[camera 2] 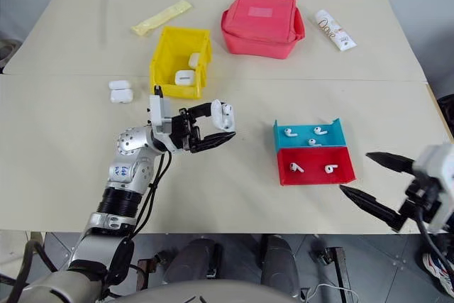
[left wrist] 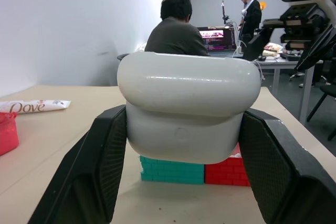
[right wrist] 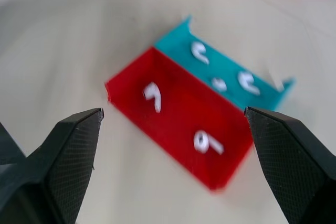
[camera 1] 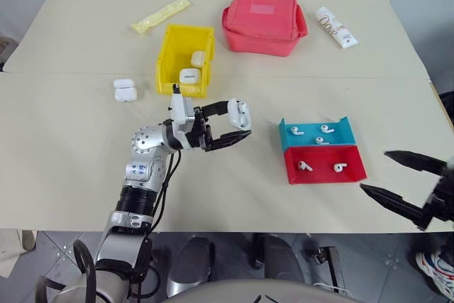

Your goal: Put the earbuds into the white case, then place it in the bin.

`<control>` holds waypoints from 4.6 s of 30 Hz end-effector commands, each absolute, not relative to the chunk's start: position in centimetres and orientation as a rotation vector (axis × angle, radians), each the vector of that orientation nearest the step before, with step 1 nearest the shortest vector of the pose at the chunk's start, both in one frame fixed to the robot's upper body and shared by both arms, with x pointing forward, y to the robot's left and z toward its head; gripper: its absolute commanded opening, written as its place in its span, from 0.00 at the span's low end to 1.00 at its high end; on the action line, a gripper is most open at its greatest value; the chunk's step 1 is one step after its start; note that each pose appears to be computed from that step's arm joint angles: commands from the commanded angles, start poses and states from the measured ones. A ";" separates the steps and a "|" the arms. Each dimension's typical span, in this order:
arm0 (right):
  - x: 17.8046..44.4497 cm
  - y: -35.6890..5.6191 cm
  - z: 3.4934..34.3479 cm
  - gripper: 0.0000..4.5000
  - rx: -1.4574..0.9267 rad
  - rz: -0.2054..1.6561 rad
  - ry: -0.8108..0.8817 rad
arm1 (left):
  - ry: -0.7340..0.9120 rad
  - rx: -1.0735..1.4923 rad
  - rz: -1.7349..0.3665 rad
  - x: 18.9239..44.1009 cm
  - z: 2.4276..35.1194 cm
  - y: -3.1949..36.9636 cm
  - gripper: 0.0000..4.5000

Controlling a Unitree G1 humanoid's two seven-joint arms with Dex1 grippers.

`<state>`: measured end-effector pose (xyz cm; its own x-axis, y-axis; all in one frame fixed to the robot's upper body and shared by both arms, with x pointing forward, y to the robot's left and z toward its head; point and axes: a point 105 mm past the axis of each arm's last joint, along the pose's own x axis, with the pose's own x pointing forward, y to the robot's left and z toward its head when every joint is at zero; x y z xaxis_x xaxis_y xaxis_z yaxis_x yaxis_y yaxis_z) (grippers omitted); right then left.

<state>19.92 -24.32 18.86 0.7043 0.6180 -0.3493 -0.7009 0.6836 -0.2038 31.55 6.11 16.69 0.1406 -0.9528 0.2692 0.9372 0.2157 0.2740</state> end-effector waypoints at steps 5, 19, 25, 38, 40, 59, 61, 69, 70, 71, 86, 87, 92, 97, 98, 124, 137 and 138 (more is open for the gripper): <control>25.5 -22.3 18.8 1.00 -0.458 0.819 0.371 | -0.479 0.073 -1.331 31.1 17.7 6.4 0.63; 33.6 -19.8 17.7 0.64 -0.594 0.836 0.580 | -0.473 0.068 -1.262 29.8 17.2 7.1 0.63; 35.6 -18.3 17.4 0.64 -0.634 0.839 0.607 | -0.473 0.066 -1.250 29.6 17.2 7.1 0.63; 36.5 -15.9 17.2 0.52 -0.643 0.892 0.629 | -0.475 0.067 -1.242 29.2 17.1 7.0 0.63; 36.5 -15.6 17.1 0.52 -0.640 0.897 0.644 | -0.475 0.067 -1.242 29.2 17.1 7.0 0.63; 37.2 -14.7 14.9 0.52 -0.555 0.761 0.805 | -0.475 0.062 -1.232 29.1 17.1 6.9 0.63; 37.3 -15.0 14.7 0.52 -0.556 0.751 0.816 | -0.474 0.063 -1.230 29.1 17.1 7.0 0.63; 37.4 -15.3 14.5 0.52 -0.562 0.741 0.830 | -0.474 0.065 -1.225 29.2 17.1 7.0 0.63; 37.4 -15.4 14.5 0.52 -0.563 0.740 0.832 | -0.475 0.065 -1.226 29.2 17.1 7.0 0.63; 37.4 -15.4 14.4 0.52 -0.565 0.740 0.834 | -0.476 0.065 -1.226 29.2 17.1 7.0 0.63; 37.4 -15.3 14.2 0.11 -0.567 0.753 0.832 | -0.475 0.070 -1.220 29.3 17.1 7.1 0.63; 37.4 -15.3 14.3 0.11 -0.566 0.753 0.828 | -0.475 0.069 -1.220 29.4 17.1 7.1 0.63; 37.3 -15.0 15.4 0.11 -0.572 0.783 0.742 | -0.474 0.068 -1.225 29.5 17.1 7.0 0.63; 36.3 -14.0 18.0 0.11 -0.554 0.882 0.512 | -0.468 0.060 -1.244 29.6 16.9 6.7 0.63; 35.7 -13.5 19.1 0.11 -0.514 0.918 0.426 | -0.464 0.054 -1.255 29.6 16.8 6.6 0.63; 23.3 -9.3 25.1 0.11 0.342 1.174 -0.084 | -0.530 0.031 -1.522 29.9 18.3 2.8 0.63; 23.0 -9.3 22.2 0.11 0.393 1.120 0.001 | -0.554 0.009 -1.515 29.5 19.3 3.0 0.63; 23.2 -9.3 22.0 0.11 0.391 1.116 0.005 | -0.555 0.008 -1.516 29.4 19.4 3.0 0.63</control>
<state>23.52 -9.43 21.49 0.4594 0.8705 0.1766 -0.8564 0.3813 0.3482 29.89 2.82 18.19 -0.0245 -0.9520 0.3050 0.9475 0.0752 0.3109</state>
